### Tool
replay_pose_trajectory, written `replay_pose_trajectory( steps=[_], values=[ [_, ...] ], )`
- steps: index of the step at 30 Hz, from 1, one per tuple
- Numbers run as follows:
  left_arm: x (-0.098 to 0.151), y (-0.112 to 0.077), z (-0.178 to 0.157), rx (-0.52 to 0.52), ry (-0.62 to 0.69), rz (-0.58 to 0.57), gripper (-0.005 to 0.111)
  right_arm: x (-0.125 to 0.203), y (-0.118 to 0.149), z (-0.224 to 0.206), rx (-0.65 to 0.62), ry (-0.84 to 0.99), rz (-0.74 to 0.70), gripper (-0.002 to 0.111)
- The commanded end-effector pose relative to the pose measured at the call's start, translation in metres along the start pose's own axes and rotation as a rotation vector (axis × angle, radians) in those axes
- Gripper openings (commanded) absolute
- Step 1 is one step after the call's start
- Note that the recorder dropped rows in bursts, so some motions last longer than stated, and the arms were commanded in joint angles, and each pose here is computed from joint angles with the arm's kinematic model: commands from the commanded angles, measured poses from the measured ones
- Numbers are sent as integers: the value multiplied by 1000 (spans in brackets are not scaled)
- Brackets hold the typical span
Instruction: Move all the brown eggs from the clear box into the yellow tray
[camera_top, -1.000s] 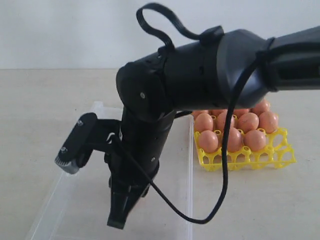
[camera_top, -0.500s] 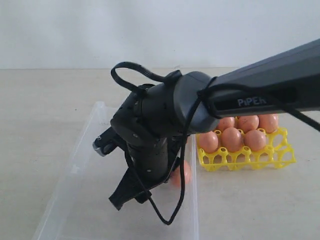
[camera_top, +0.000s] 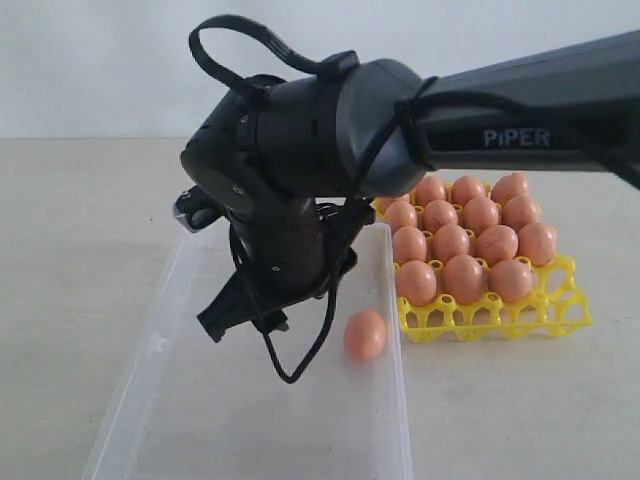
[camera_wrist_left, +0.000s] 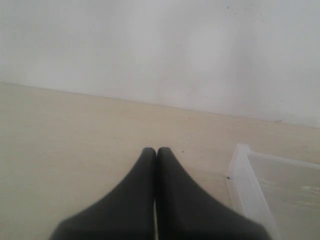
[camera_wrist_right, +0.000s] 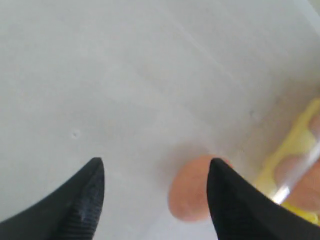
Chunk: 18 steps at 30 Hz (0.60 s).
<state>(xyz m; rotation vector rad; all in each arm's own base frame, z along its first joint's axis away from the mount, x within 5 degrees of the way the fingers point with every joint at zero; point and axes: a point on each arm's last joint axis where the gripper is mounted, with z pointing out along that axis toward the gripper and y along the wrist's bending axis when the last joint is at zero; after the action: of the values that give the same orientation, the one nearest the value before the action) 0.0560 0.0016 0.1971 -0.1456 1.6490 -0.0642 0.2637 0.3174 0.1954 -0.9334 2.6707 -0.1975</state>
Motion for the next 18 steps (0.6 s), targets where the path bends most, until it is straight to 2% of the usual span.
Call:
replay_pose_trajectory(
  steps=[1,8,18],
  values=[
    [-1,0,0,2,0,-10,-4,13,-8,-3,83,161,25,58],
    [-1,0,0,2,0,-10,-4,15,0,12,68,204,193,58],
    [-1,0,0,2,0,-10,-4,18,7,40,106,252,230,58]
  ],
)
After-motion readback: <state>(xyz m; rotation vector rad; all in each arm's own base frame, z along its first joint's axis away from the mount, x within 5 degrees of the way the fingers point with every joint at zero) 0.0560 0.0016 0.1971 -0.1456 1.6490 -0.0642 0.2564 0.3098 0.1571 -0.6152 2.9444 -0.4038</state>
